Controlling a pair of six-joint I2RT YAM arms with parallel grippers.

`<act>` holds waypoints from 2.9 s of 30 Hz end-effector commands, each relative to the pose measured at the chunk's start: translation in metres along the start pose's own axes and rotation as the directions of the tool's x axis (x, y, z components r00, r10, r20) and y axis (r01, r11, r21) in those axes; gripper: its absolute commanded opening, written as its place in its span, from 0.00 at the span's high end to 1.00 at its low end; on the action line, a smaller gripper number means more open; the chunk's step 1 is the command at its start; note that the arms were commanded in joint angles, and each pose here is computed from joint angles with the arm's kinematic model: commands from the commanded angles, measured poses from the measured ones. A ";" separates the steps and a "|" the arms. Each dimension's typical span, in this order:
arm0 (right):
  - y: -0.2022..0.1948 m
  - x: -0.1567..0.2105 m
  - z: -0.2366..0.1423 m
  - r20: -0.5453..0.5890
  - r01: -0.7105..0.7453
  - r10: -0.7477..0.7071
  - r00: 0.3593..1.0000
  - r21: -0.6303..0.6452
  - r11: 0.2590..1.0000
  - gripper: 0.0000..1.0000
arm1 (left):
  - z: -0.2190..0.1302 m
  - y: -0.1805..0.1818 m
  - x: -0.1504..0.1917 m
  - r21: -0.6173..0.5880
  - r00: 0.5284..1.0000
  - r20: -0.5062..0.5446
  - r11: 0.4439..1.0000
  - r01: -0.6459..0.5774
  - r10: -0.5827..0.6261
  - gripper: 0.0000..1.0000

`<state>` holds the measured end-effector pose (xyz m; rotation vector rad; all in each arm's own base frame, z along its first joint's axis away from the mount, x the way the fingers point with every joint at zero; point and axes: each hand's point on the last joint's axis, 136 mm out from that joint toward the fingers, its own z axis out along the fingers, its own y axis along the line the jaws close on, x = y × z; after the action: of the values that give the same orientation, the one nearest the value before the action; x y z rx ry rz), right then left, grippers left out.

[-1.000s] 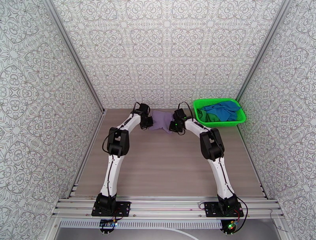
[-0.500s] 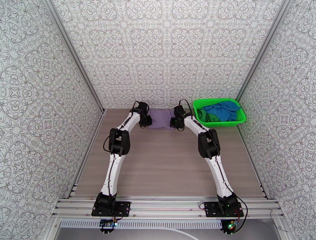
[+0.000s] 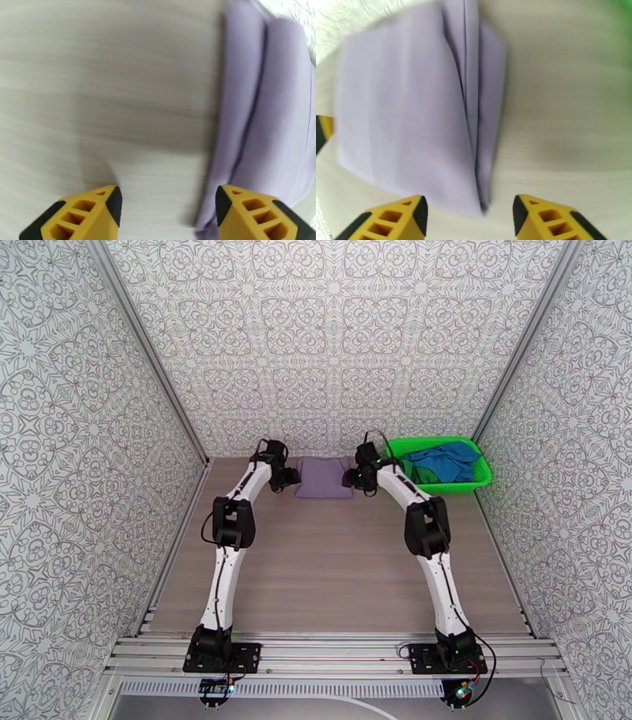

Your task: Fold and stack the mixed laundry pile

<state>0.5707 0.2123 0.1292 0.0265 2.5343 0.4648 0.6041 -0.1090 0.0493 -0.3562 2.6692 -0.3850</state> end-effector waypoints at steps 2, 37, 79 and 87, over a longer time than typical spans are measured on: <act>0.001 -0.055 -0.127 0.186 0.107 -0.113 0.976 0.041 0.993 0.34 | -0.109 -0.021 -0.047 0.045 0.981 0.191 0.998 -0.048 0.038 0.29; -0.364 -0.097 -0.062 0.352 -0.440 0.333 0.875 0.287 0.851 0.12 | -0.167 -0.047 0.122 0.077 0.964 0.152 0.969 -0.234 0.220 0.28; 0.071 -0.114 -0.507 0.925 0.396 -0.076 0.373 -0.085 0.914 1.00 | -0.266 -0.053 0.143 0.133 0.927 0.330 0.963 -0.233 0.179 0.40; 0.090 -0.015 -0.395 0.736 0.286 0.023 0.676 -0.292 0.913 1.00 | -0.329 -0.028 0.171 0.144 0.920 0.363 0.967 -0.210 0.145 0.37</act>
<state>0.3607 0.1533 0.5517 -0.1802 1.4154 0.6691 0.3407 -0.1286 0.2931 -0.0753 2.2132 -0.4662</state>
